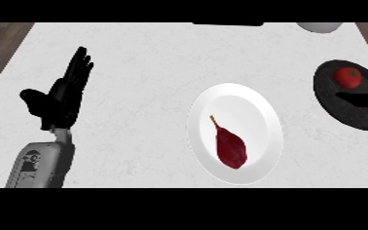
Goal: Pick the tomato from the plate and place it in the pan
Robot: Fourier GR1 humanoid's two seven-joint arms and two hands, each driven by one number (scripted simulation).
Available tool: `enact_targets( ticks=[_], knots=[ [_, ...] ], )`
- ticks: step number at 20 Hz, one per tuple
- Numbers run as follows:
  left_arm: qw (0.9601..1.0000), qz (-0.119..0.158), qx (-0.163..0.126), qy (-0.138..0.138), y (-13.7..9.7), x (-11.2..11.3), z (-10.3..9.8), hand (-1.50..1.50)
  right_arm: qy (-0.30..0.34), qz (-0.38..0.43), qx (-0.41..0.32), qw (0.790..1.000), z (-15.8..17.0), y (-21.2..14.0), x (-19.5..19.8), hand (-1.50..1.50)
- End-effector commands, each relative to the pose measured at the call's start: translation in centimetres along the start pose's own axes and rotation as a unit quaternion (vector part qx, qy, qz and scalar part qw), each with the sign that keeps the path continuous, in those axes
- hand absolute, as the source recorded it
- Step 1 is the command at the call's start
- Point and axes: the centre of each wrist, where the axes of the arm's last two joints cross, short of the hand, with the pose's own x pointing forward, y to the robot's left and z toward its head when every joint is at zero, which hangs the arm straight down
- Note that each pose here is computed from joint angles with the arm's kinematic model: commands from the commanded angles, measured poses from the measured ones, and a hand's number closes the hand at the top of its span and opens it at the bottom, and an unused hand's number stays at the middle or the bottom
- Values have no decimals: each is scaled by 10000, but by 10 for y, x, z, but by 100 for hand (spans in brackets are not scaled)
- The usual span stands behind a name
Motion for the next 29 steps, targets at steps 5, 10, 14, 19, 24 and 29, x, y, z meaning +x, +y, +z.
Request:
enact_targets(
  ticks=[5,10,14,19,24,29],
  knots=[
    [9998,-58,144,89,13,5,3,0,-388,-1464,-552,9869,15,-31,-28,-150],
    [9994,-110,291,156,18,-8,17,0,-558,-2147,45,9751,37,-83,-54,-150],
    [9996,-43,202,194,32,-8,20,0,-821,-2316,93,9693,70,-92,-85,-150],
    [9991,-49,376,180,32,-5,14,0,-898,-2228,208,9705,102,-145,-99,-150],
    [9986,-60,458,266,31,-19,25,0,-768,-2162,402,9725,121,-165,-98,-150],
    [9988,-137,433,181,27,-2,7,0,-787,-1859,441,9784,163,-150,-103,-150]
  ],
)
